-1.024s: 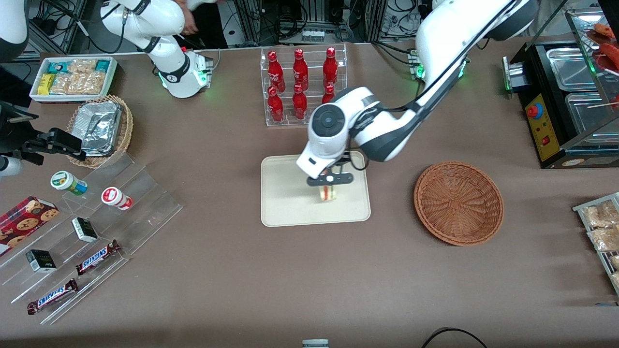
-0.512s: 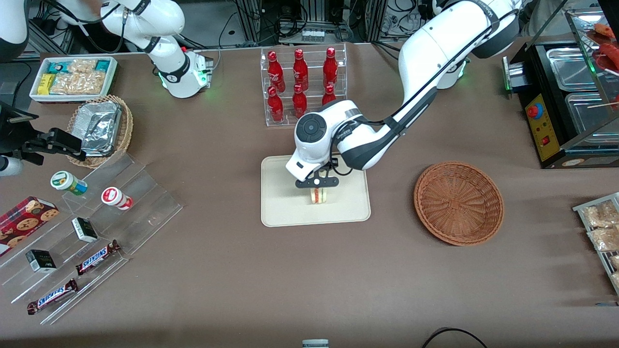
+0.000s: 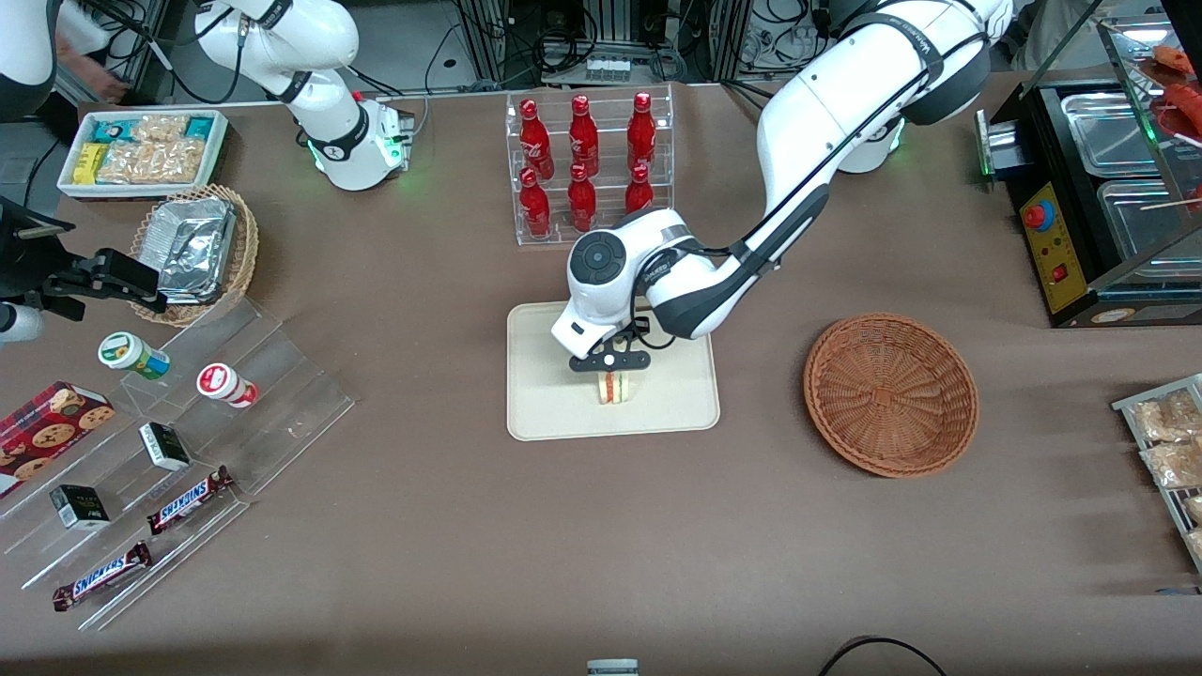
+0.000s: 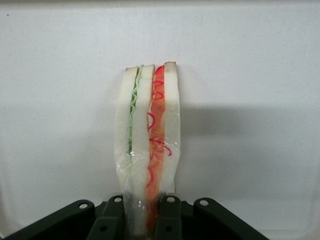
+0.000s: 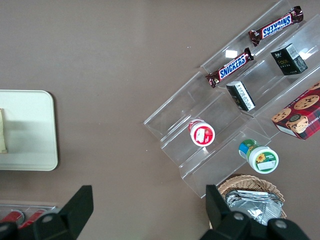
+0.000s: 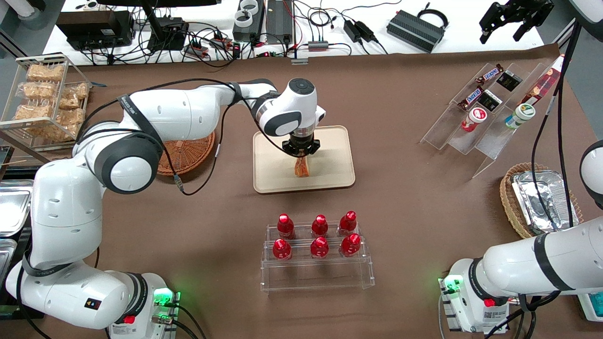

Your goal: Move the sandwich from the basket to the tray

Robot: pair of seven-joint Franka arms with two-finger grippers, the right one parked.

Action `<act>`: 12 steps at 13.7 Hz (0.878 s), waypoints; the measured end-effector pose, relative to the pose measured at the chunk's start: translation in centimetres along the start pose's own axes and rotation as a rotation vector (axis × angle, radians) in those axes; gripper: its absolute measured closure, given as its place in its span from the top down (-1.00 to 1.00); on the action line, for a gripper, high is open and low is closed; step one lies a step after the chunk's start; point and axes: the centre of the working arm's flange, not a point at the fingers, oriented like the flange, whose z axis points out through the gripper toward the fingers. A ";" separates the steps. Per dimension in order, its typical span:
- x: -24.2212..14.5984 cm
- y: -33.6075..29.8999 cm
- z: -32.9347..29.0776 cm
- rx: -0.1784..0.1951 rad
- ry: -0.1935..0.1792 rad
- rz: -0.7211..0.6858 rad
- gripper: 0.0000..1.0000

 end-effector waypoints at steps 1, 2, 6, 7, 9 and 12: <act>0.0 0.1 -0.1 -0.002 0.002 0.000 -0.55; 0.1 0.1 -0.2 -0.003 0.004 -0.005 -0.34; 1.6 -0.7 -2.7 0.009 0.025 -0.095 0.45; 2.6 -1.4 -4.6 0.015 0.032 -0.124 0.68; 4.1 -3.2 -9.6 0.004 0.028 -0.190 1.00; 5.7 -7.4 -17.9 -0.004 0.044 -0.286 1.00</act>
